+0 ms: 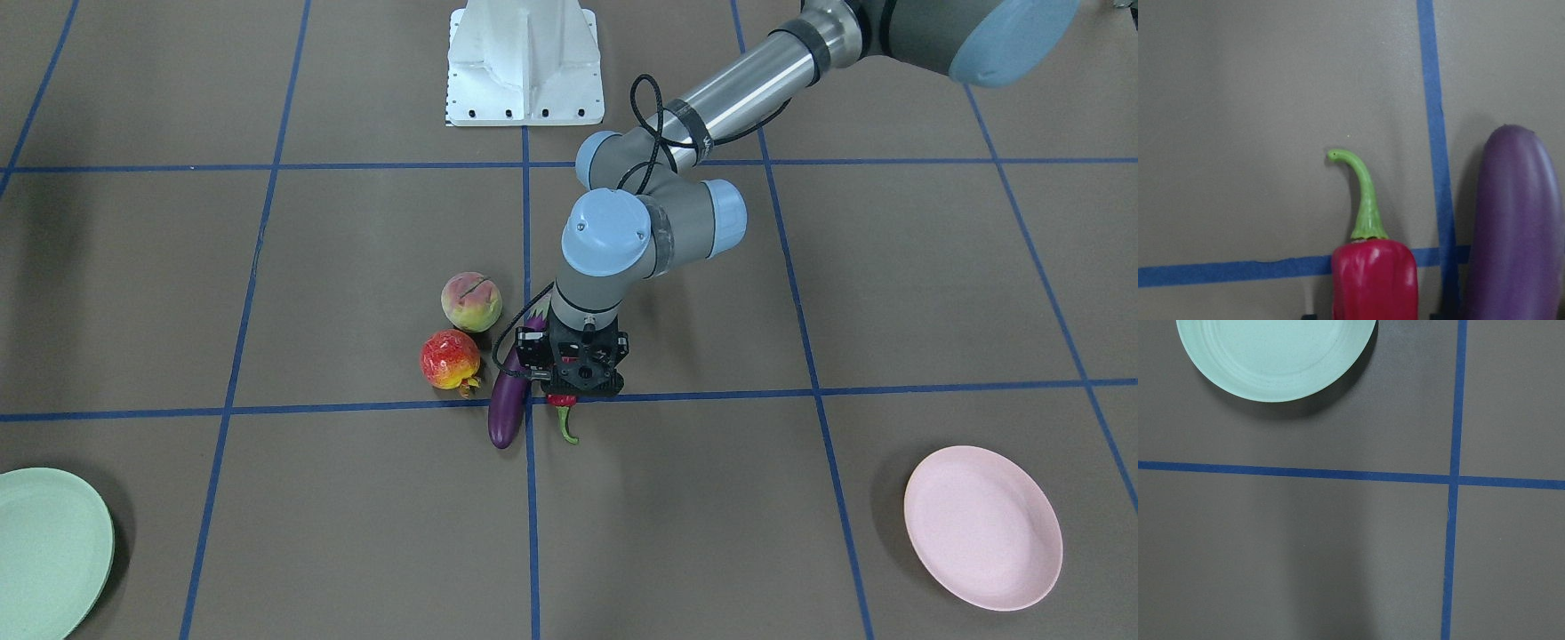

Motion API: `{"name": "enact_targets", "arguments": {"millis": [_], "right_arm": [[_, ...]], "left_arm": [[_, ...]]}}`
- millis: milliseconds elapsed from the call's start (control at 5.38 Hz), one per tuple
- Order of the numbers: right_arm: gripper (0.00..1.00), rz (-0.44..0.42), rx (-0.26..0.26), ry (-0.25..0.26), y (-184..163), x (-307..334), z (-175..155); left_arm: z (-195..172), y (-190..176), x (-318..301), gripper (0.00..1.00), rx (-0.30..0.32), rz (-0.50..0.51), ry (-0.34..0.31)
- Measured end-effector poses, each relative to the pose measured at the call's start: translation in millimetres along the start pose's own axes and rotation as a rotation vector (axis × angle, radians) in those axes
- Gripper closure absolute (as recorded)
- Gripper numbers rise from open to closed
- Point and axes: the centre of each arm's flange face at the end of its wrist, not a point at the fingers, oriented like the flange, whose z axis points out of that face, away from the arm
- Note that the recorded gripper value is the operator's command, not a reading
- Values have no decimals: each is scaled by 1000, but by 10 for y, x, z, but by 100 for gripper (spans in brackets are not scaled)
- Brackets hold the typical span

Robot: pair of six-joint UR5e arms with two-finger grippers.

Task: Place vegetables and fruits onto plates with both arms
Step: 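Close the left gripper on the red chili pepper stem end, then lift the chili with the left gripper and carry it toward the pink plate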

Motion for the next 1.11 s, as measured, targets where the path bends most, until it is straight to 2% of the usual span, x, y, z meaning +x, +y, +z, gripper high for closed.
{"name": "enact_targets", "arguments": {"millis": [186, 371, 557, 929, 1114], "right_arm": [[1, -1, 1, 0, -3, -3, -2], [1, -2, 2, 0, -6, -6, -4], [1, -1, 2, 0, -7, -7, -5], [1, -7, 6, -2, -29, -33, -25], [1, -14, 15, -8, -62, -96, -74]], "left_arm": [[18, 15, -4, 40, -3, 0, -2], [41, 30, -7, 53, -6, 1, -4], [67, 41, -14, 100, -8, 0, -6], [-54, -64, -39, 100, 6, -12, 1], [-294, -309, -163, 100, 25, -32, 13]]}}
